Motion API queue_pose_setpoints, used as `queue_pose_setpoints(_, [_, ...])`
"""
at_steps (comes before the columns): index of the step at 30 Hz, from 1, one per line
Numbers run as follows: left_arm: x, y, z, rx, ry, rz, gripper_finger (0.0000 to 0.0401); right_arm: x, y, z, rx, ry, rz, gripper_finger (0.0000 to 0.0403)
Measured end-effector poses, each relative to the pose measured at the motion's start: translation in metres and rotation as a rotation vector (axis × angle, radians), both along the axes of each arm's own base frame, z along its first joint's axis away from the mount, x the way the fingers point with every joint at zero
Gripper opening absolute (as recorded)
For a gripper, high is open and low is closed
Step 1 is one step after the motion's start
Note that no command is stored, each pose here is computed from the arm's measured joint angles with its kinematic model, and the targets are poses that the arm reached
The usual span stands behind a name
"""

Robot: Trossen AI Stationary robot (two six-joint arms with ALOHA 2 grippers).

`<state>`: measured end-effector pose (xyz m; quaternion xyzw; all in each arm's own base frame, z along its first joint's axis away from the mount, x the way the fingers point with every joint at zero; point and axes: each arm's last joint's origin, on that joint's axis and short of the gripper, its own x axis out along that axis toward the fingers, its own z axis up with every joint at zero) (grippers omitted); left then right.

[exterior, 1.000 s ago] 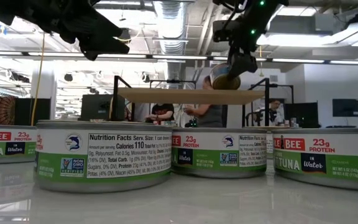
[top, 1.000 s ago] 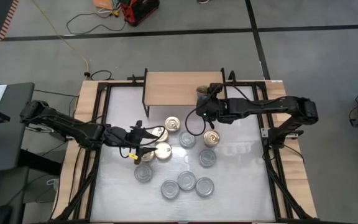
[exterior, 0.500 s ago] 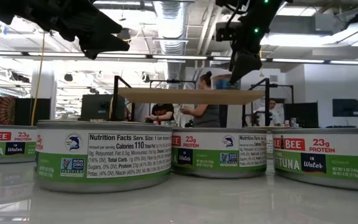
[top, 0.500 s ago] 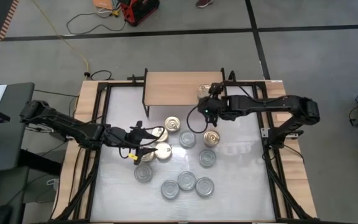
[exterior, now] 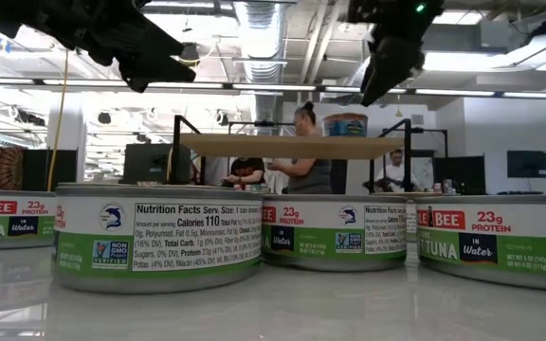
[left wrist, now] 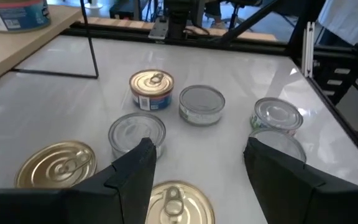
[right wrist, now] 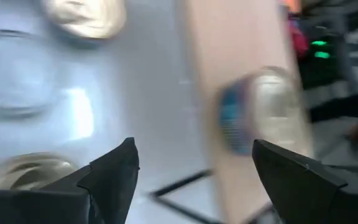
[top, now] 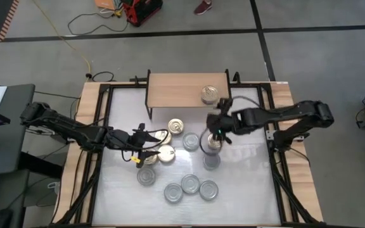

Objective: Stack canned seafood by type on shelf
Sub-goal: Stack the blue pink tuna can on top of the other blue pink tuna can on the shelf

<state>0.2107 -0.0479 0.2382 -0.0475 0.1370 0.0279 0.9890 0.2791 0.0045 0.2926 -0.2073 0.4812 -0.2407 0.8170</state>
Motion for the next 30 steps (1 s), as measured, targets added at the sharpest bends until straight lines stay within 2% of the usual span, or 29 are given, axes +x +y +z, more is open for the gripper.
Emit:
queue_pose_setpoints(5, [0.000, 0.000, 0.000, 0.001, 0.004, 0.000, 0.0233, -0.008, 0.030, -0.022, 0.137, 0.000, 0.027, 0.0329])
queue_pose_setpoints(14, [0.001, 0.000, 0.002, -0.024, -0.021, 0.006, 0.0233, -0.024, 0.042, -0.056, 0.292, -0.047, -0.191, 0.0317])
queue_pose_setpoints(17, [0.001, -0.001, 0.004, -0.028, -0.037, 0.004, 0.0233, -0.029, 0.043, -0.065, 0.326, -0.088, -0.252, 0.0317])
queue_pose_setpoints(21, [0.001, -0.003, 0.005, -0.034, -0.057, -0.005, 0.0233, -0.033, 0.046, -0.078, 0.365, -0.156, -0.272, 0.0317])
queue_pose_setpoints(30, [0.001, -0.003, 0.008, -0.042, -0.085, -0.007, 0.0233, -0.042, 0.034, -0.117, 0.397, -0.177, -0.340, 0.0317])
